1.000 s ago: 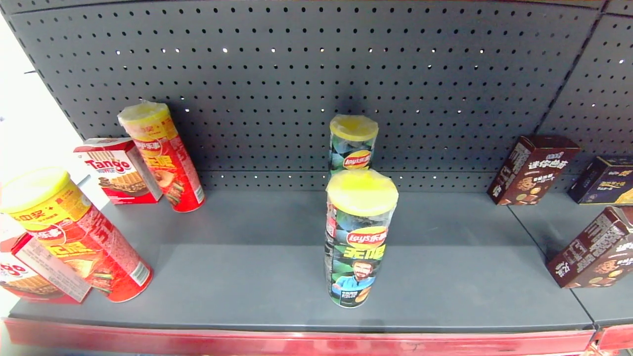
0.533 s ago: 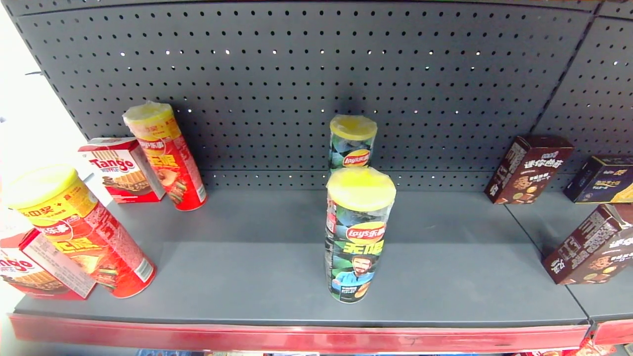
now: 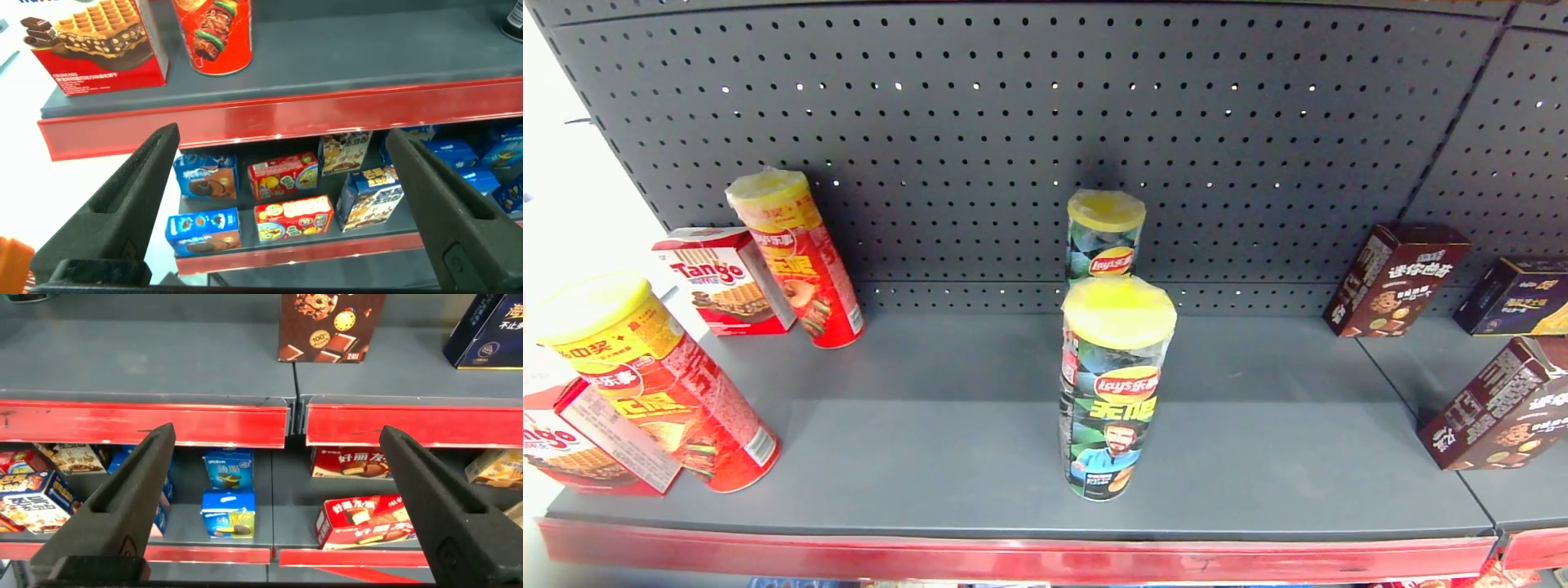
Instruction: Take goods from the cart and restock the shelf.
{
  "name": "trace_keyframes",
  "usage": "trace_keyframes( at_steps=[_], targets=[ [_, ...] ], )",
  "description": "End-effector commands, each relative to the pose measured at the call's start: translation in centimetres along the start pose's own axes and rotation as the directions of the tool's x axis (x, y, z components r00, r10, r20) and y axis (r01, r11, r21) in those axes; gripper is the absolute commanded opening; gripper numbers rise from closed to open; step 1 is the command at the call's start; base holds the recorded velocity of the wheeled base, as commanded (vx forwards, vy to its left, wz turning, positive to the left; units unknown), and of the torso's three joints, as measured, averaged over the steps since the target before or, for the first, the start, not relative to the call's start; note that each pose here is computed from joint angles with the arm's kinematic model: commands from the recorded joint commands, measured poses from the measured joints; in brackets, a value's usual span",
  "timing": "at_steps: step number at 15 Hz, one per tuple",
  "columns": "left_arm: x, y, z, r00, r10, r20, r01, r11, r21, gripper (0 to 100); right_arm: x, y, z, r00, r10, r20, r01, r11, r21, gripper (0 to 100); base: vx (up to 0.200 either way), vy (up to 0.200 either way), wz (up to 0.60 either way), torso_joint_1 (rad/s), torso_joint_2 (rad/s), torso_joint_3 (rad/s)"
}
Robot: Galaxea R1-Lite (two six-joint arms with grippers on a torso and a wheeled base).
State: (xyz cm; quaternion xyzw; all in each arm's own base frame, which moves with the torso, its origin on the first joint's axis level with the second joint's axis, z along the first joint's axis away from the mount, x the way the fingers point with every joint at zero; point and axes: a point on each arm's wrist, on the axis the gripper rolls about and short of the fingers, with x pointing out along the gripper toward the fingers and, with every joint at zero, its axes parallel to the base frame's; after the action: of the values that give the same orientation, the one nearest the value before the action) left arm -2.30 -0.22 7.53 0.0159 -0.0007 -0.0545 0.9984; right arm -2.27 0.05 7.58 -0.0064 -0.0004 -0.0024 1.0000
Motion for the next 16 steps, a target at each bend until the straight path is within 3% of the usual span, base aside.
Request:
trace_keyframes(
  at_steps=[1, 16],
  targets=[
    [0.01, 0.0, 0.0, 1.0, -0.001, -0.001, 0.001, 1.0, 0.0, 100, 0.0, 0.0, 0.0, 1.0, 0.0, 0.001, 0.0, 1.0, -0.001, 100, 0.0, 0.0, 0.0, 0.0, 0.0, 0.0],
    [0.01, 0.0, 0.0, 1.0, 0.0, -0.001, 0.0, 1.0, -0.001, 100, 0.0, 0.0, 0.0, 1.0, 0.0, 0.001, 0.0, 1.0, 0.0, 100, 0.0, 0.0, 0.0, 0.0, 0.0, 0.0]
  ],
)
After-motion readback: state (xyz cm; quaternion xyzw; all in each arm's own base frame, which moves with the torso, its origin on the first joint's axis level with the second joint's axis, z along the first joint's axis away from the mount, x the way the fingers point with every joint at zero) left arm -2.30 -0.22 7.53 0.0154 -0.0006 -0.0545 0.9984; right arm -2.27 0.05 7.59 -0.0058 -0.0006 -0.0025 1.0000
